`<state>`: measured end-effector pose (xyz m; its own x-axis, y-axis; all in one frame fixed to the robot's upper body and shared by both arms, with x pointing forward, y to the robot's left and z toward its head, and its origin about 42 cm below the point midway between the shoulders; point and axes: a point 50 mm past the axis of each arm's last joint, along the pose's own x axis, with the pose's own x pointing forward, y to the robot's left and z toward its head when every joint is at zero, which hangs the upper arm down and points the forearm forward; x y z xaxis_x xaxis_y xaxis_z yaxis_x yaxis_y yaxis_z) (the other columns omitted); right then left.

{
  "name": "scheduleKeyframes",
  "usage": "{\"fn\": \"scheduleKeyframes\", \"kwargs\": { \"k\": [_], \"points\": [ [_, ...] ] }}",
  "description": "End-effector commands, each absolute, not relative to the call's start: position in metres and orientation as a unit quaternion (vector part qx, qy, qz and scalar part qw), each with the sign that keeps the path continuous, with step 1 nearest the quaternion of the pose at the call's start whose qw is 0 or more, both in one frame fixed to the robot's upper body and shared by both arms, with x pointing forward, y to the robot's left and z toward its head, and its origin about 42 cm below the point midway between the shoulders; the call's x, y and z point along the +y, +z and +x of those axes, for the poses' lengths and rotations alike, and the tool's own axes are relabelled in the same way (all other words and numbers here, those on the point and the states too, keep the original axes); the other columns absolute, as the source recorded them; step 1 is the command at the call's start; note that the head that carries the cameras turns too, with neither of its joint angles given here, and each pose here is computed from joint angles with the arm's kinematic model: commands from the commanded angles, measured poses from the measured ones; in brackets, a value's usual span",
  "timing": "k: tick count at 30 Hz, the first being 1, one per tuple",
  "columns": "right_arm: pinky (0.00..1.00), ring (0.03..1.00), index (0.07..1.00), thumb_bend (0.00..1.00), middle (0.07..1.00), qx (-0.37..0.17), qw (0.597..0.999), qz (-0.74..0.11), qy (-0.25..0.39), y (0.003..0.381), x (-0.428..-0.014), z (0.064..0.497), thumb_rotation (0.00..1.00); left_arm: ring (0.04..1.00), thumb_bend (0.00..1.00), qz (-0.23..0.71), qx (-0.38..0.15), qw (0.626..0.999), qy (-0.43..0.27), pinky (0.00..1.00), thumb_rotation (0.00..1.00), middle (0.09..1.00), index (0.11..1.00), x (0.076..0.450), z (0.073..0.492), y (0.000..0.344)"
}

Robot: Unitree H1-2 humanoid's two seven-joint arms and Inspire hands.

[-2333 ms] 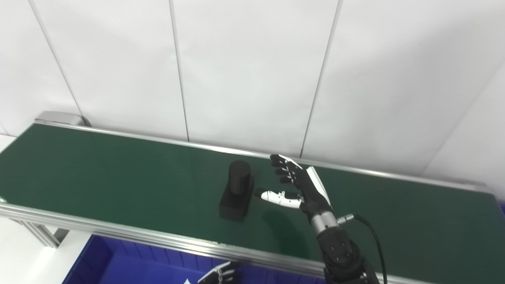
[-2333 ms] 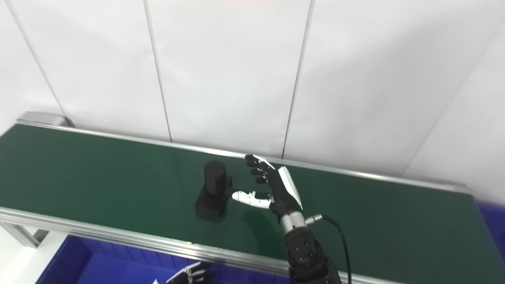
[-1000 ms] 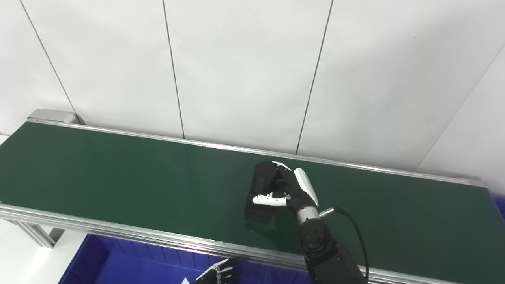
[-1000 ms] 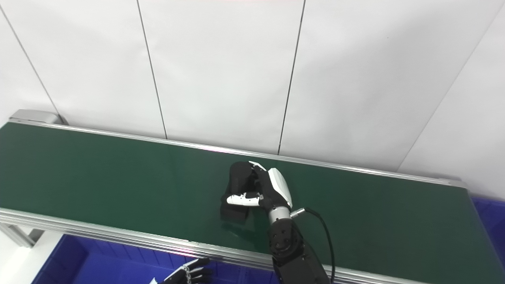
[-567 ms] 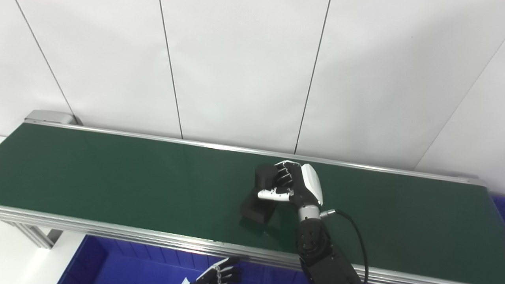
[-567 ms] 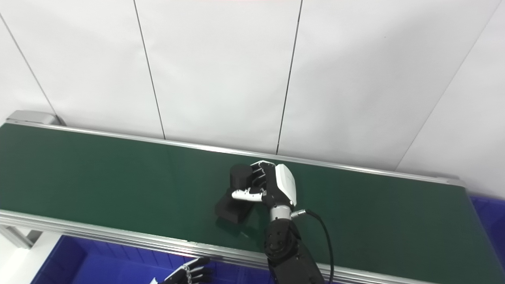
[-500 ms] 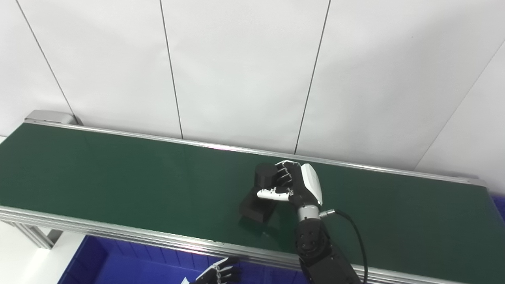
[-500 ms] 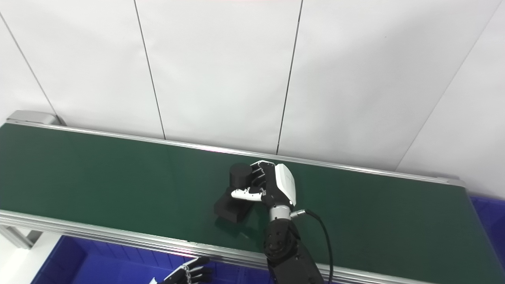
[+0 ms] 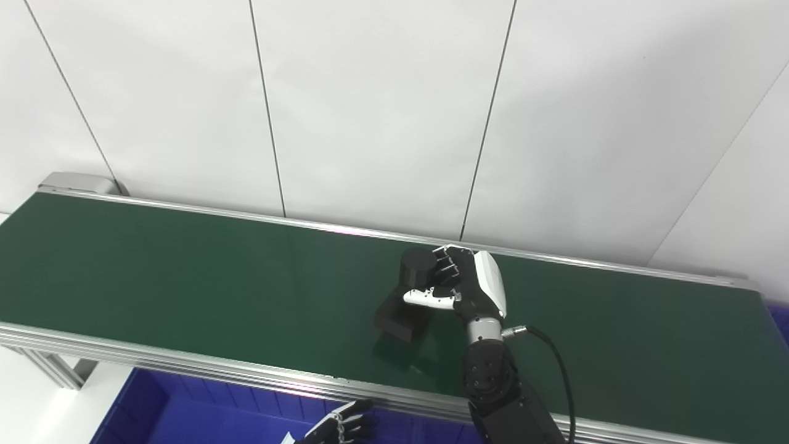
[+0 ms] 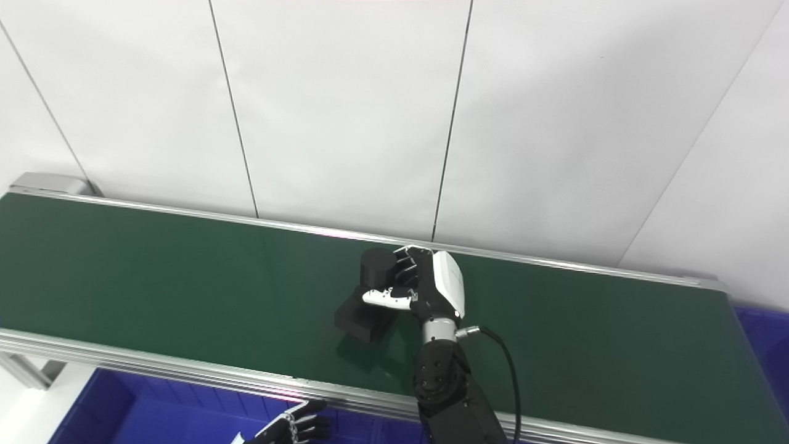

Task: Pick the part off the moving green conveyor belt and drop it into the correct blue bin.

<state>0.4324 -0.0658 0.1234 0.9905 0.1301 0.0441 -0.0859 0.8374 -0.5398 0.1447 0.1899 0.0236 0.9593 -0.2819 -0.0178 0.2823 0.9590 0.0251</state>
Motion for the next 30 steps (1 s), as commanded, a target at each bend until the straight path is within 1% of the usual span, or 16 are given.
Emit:
{"fn": "scheduleKeyframes", "kwargs": {
  "k": [1, 5, 7, 10, 14, 20, 27, 29, 30],
  "points": [
    [0.49, 0.46, 0.471, 0.52, 0.52, -0.106, 0.962, -0.248, 0.05, 0.154, -0.053, 0.437, 0.0, 0.761, 0.9, 0.012, -0.025, 0.99, -0.141, 0.71, 0.71, 0.797, 0.85, 0.189, 0.145, 0.032],
    [0.48, 0.454, 0.482, 0.52, 0.51, -0.114, 0.964, -0.234, 0.048, 0.159, -0.057, 0.431, 0.0, 0.762, 0.9, 0.011, -0.025, 0.99, -0.141, 0.71, 0.71, 0.797, 0.848, 0.189, 0.145, 0.032],
    [0.43, 0.437, 0.497, 0.52, 0.506, -0.129, 0.965, -0.224, 0.045, 0.165, -0.061, 0.426, 0.0, 0.763, 0.89, 0.012, -0.025, 0.99, -0.141, 0.71, 0.71, 0.797, 0.85, 0.189, 0.146, 0.033],
    [0.42, 0.437, 0.499, 0.52, 0.502, -0.145, 0.97, -0.193, 0.037, 0.178, -0.067, 0.415, 0.0, 0.763, 0.89, 0.014, -0.026, 0.99, -0.141, 0.71, 0.71, 0.799, 0.852, 0.189, 0.146, 0.033],
    [0.36, 0.414, 0.518, 0.52, 0.495, -0.176, 0.97, -0.164, 0.035, 0.2, -0.081, 0.394, 0.0, 0.766, 0.89, 0.015, -0.028, 0.99, -0.141, 0.72, 0.72, 0.801, 0.857, 0.19, 0.147, 0.033],
    [0.36, 0.416, 0.524, 0.52, 0.491, -0.214, 0.964, -0.152, 0.04, 0.233, -0.103, 0.361, 0.0, 0.774, 0.87, 0.015, -0.03, 0.99, -0.14, 0.73, 0.73, 0.806, 0.863, 0.191, 0.15, 0.034],
    [0.39, 0.441, 0.5, 0.52, 0.494, -0.239, 0.96, -0.14, 0.036, 0.259, -0.127, 0.32, 0.0, 0.781, 0.85, 0.015, -0.035, 0.99, -0.139, 0.73, 0.73, 0.814, 0.871, 0.194, 0.152, 0.037],
    [0.38, 0.44, 0.5, 0.52, 0.493, -0.244, 0.959, -0.144, 0.035, 0.264, -0.133, 0.308, 0.0, 0.778, 0.84, 0.015, -0.038, 0.99, -0.137, 0.73, 0.74, 0.813, 0.871, 0.196, 0.152, 0.038],
    [0.36, 0.426, 0.509, 0.52, 0.494, -0.245, 0.958, -0.147, 0.033, 0.266, -0.135, 0.304, 0.0, 0.779, 0.84, 0.016, -0.039, 0.99, -0.137, 0.73, 0.74, 0.814, 0.874, 0.197, 0.152, 0.038]
  ]
}}
